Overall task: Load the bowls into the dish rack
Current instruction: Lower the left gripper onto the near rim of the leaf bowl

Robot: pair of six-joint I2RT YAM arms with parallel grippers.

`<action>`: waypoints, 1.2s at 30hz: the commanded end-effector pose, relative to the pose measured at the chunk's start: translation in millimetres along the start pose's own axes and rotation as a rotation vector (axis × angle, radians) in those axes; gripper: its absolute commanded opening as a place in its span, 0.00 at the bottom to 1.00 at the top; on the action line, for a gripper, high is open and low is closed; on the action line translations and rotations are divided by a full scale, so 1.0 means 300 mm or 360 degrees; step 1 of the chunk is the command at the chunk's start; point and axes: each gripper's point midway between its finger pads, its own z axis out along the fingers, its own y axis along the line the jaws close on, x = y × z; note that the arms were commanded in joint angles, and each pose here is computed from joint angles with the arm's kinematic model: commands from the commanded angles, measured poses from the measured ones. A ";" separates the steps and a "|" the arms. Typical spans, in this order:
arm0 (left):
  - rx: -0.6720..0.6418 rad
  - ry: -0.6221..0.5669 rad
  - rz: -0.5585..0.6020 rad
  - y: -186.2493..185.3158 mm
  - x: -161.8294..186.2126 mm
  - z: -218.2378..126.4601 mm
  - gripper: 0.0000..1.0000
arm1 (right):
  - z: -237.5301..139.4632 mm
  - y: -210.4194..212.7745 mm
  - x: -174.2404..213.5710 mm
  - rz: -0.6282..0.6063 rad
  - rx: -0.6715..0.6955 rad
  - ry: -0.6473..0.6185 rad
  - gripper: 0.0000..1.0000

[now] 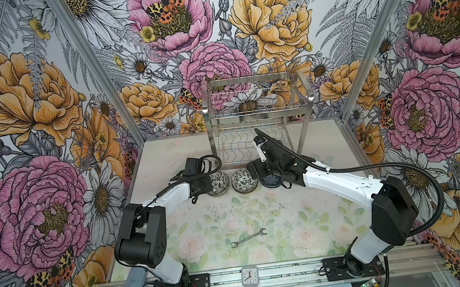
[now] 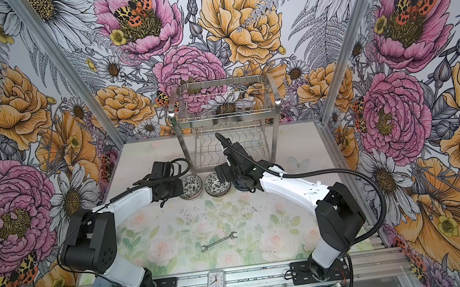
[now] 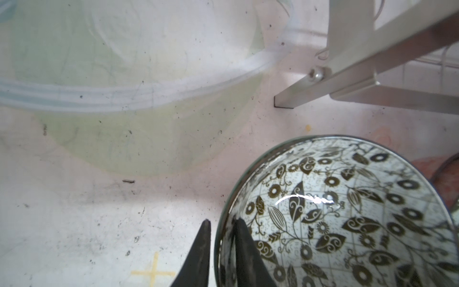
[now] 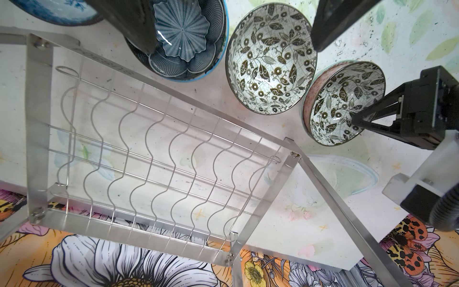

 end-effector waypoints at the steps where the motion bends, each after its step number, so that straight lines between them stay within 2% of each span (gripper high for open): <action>1: -0.0043 -0.0081 0.0019 0.010 -0.049 -0.051 0.22 | -0.045 -0.018 -0.043 0.0002 0.0022 -0.0077 0.99; 7: -0.0059 -0.0114 0.0024 0.013 -0.064 -0.087 0.22 | -0.048 -0.020 -0.039 0.0003 0.0024 -0.0075 0.99; 10: -0.0060 -0.0121 0.0028 0.011 -0.069 -0.098 0.13 | -0.047 -0.026 -0.034 0.0007 0.0035 -0.0072 0.99; 15: -0.0046 -0.0124 0.0031 0.000 -0.074 -0.103 0.09 | -0.047 -0.029 -0.031 0.0013 0.0036 -0.0070 0.99; 17: -0.0043 -0.0118 0.0031 -0.001 -0.072 -0.100 0.10 | -0.046 -0.029 -0.029 0.0012 0.0036 -0.0067 1.00; 21: -0.0021 -0.0106 0.0034 -0.011 -0.068 -0.093 0.21 | -0.043 -0.031 -0.023 0.0013 0.0039 -0.0061 0.99; 24: -0.0011 -0.0085 0.0051 -0.019 -0.060 -0.079 0.25 | -0.041 -0.029 -0.018 0.0013 0.0037 -0.0055 1.00; 31: 0.0010 -0.0015 0.0051 -0.030 -0.030 -0.020 0.26 | -0.035 -0.032 -0.010 0.0017 0.0040 -0.0045 1.00; 36: 0.0014 -0.0010 0.0060 -0.042 -0.029 -0.010 0.20 | -0.036 -0.036 -0.009 0.0019 0.0045 -0.0046 0.99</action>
